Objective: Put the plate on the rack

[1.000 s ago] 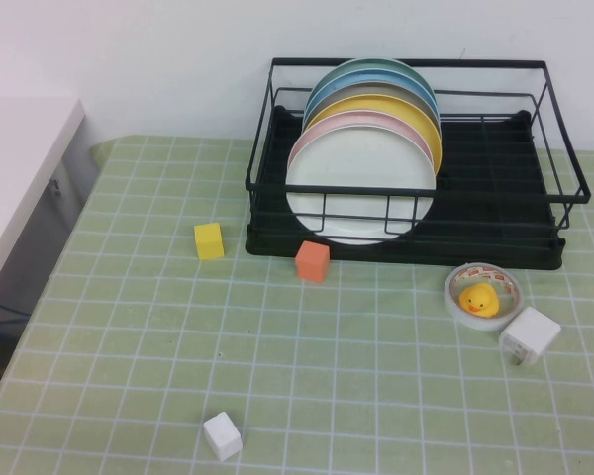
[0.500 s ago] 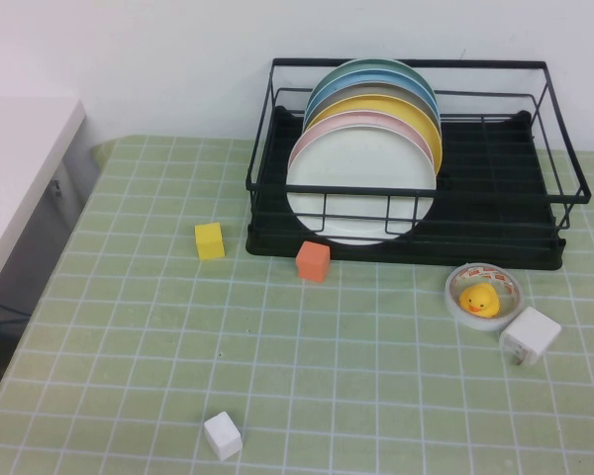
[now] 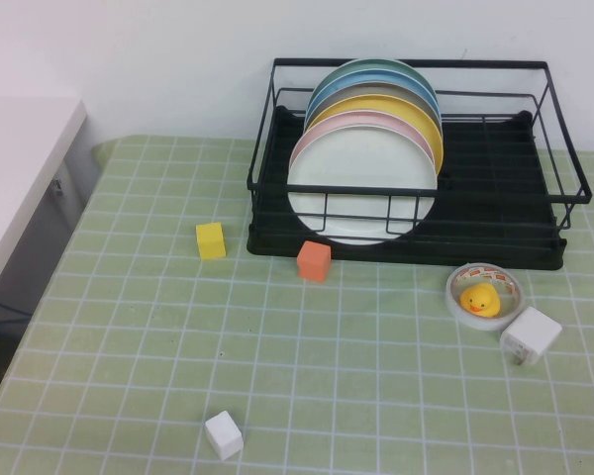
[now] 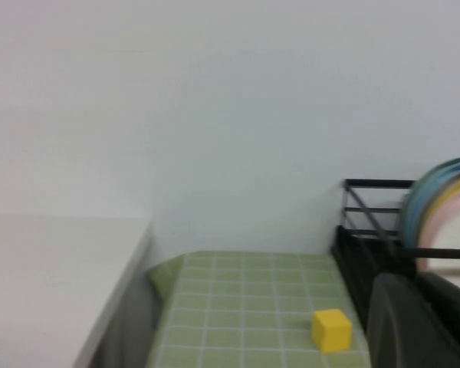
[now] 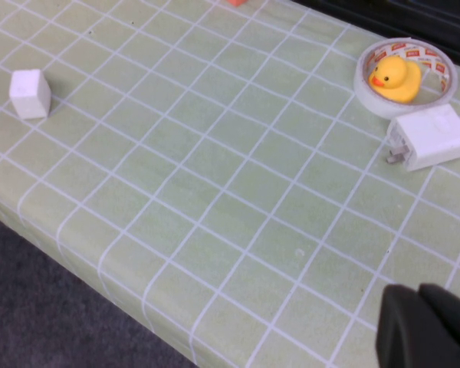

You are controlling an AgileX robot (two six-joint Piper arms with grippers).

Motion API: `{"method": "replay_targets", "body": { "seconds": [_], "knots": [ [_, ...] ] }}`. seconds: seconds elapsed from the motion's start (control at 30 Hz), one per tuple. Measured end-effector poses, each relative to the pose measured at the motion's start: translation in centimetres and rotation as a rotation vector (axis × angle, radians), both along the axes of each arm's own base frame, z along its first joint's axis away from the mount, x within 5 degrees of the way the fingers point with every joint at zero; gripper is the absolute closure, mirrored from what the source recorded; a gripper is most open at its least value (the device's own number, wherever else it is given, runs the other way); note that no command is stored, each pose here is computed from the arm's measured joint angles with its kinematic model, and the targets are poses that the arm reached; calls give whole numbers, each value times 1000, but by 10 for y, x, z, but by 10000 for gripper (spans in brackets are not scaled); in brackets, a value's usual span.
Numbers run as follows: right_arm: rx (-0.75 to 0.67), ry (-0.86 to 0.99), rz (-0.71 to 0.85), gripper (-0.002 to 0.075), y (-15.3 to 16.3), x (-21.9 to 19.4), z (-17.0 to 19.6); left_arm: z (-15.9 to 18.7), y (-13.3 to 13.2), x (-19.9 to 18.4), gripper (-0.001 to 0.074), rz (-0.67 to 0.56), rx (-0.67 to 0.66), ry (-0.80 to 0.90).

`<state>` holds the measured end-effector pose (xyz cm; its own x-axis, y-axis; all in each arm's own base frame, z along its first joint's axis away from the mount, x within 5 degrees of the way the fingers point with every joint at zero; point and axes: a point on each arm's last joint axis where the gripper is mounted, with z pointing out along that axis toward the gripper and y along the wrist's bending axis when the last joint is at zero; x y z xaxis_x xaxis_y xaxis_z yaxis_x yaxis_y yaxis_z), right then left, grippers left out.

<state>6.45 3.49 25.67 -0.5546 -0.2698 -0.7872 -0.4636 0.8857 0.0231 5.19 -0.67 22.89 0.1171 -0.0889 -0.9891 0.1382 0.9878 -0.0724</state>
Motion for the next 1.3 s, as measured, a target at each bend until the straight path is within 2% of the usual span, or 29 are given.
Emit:
{"method": "replay_targets", "body": {
  "seconds": [0.17, 0.37, 1.3],
  "knots": [
    [0, 0, 0, 727, 0, 0, 0, 0, -4, -1, 736, -70, 0, 0],
    [0, 0, 0, 727, 0, 0, 0, 0, -5, -1, 736, -93, 0, 0],
    [0, 1, 0, 727, 0, 0, 0, 0, -1, 0, 736, -10, 0, 0]
  ]
}}
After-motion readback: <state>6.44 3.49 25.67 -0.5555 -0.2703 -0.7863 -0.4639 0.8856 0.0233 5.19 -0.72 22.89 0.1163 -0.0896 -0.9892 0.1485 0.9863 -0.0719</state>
